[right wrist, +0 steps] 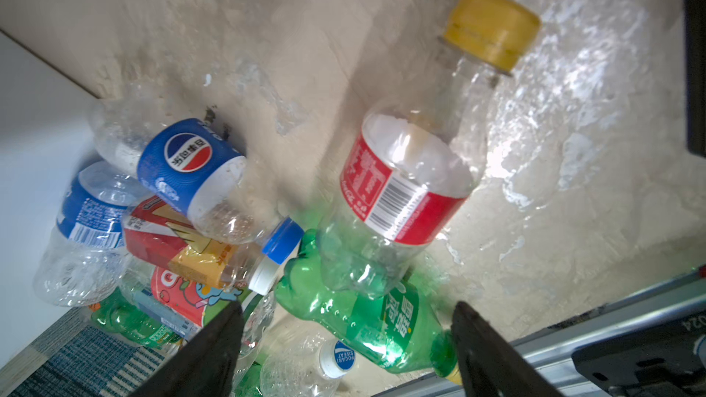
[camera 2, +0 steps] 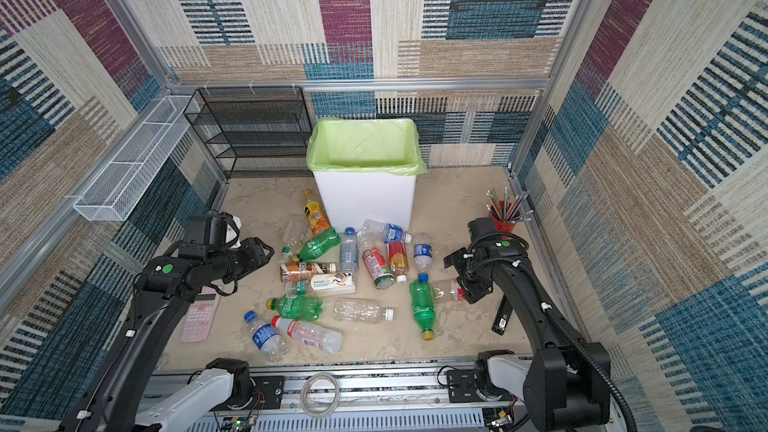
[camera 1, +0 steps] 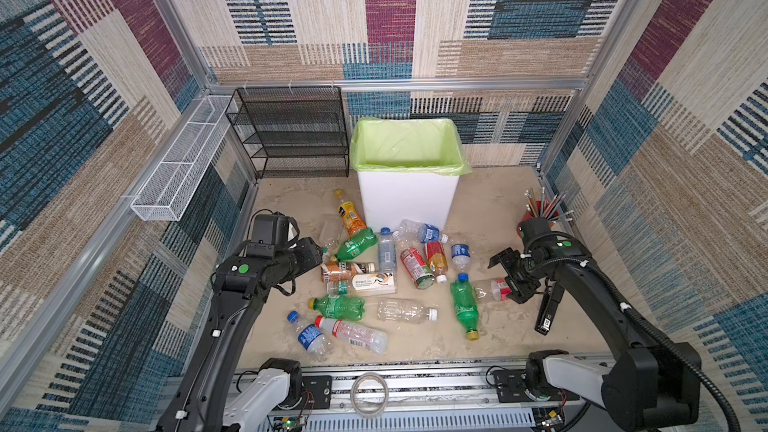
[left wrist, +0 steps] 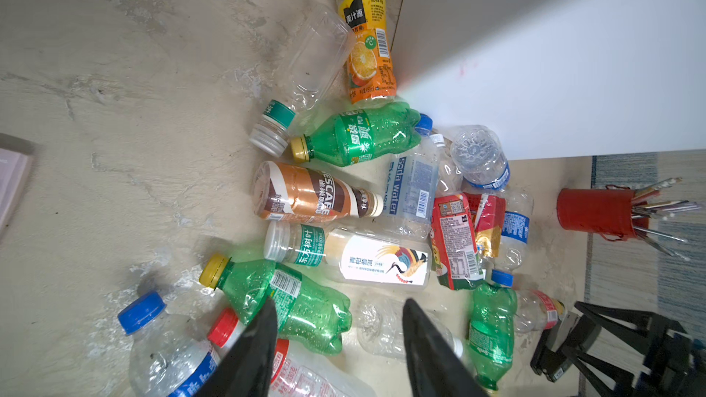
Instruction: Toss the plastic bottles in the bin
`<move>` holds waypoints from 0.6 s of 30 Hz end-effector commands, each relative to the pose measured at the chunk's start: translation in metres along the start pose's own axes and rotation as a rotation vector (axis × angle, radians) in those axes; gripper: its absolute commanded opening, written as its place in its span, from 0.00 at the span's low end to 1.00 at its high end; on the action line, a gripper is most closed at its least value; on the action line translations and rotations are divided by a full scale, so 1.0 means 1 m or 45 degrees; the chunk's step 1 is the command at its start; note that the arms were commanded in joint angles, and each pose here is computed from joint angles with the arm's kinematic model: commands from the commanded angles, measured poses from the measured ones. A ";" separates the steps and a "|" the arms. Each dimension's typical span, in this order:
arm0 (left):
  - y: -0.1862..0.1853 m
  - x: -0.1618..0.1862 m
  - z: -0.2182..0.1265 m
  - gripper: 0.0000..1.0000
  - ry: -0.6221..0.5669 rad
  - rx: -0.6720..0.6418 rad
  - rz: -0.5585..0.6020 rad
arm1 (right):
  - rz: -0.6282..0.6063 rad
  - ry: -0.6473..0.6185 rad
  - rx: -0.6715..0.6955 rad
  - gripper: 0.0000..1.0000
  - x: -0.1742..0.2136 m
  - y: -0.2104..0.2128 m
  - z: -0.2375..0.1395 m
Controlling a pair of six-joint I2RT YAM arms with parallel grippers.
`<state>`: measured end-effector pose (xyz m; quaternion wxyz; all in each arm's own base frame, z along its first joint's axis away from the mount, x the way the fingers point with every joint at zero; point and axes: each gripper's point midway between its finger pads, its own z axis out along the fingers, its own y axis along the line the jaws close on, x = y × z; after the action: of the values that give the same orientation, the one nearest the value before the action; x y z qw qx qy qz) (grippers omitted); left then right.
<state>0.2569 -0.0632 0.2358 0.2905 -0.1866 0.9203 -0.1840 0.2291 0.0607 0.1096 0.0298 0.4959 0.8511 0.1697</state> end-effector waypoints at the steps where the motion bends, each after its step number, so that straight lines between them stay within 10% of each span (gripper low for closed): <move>1: 0.001 0.005 -0.001 0.54 0.019 0.003 -0.039 | 0.071 0.024 0.026 0.88 0.004 -0.008 0.009; 18: -0.008 -0.001 -0.001 0.54 0.012 0.036 -0.030 | 0.058 -0.076 0.125 0.85 -0.023 -0.026 0.064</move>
<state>0.2566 -0.0688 0.2357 0.2833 -0.1820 0.9212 -0.1948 0.2192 0.0536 0.0425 -0.0079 0.5253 0.8424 0.1200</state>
